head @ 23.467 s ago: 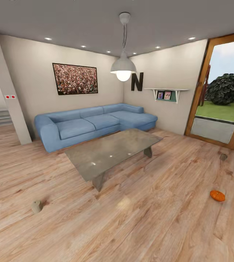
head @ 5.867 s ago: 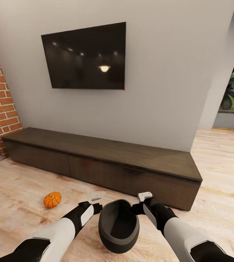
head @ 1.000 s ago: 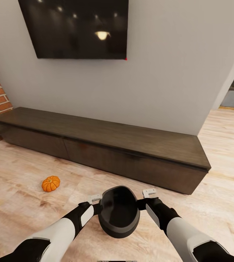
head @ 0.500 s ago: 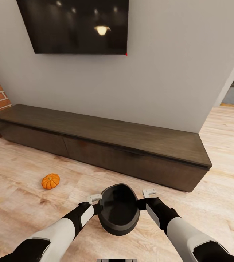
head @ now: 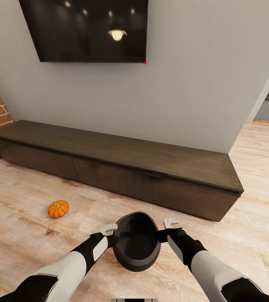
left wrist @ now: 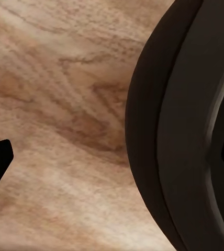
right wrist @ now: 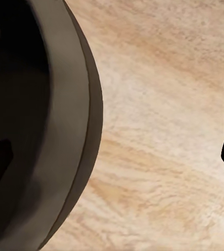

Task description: Place each of the two pumpkins and all three candles from the living room inside a cabinet in the living room (use any cabinet), then make sure every cabinet is closed, and position the cauldron so it is next to a table in the living room.

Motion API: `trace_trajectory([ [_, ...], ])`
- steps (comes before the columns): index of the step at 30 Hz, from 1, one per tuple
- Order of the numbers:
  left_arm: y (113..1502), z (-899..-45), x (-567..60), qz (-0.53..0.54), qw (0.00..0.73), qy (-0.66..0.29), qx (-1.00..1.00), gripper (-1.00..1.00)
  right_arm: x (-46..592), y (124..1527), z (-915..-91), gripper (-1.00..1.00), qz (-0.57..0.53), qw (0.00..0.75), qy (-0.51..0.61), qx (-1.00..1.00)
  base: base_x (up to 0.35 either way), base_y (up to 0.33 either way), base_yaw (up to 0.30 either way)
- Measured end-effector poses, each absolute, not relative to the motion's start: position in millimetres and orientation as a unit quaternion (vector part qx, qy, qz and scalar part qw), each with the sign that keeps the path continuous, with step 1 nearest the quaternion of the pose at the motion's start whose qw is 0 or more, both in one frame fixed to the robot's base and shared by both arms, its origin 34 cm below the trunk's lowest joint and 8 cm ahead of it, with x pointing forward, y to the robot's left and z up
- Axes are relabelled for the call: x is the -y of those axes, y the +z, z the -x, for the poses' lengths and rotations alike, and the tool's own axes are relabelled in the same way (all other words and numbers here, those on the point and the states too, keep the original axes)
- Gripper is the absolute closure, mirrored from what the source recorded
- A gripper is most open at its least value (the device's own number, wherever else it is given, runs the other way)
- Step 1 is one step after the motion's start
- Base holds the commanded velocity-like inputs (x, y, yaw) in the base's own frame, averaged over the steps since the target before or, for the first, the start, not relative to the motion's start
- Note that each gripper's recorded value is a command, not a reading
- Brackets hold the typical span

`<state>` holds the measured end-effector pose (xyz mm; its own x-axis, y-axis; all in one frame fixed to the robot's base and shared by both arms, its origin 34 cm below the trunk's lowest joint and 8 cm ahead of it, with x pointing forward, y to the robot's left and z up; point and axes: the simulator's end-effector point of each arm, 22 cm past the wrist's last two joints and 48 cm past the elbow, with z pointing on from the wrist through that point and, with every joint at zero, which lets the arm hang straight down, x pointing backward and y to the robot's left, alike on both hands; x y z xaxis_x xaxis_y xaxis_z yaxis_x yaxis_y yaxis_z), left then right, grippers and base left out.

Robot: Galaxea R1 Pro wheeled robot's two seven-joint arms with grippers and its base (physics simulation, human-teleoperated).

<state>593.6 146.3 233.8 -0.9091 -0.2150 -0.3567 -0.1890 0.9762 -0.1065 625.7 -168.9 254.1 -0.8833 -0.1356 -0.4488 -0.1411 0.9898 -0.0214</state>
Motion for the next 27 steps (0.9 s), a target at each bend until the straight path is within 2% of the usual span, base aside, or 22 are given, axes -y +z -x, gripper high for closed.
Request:
trace_trajectory([
  [27,234,-594,-146,0.103,0.187,-0.034,-0.976,-1.0,151,259,-628,-1.0,0.075,0.233,0.016,-0.969,0.0,0.0,0.0],
])
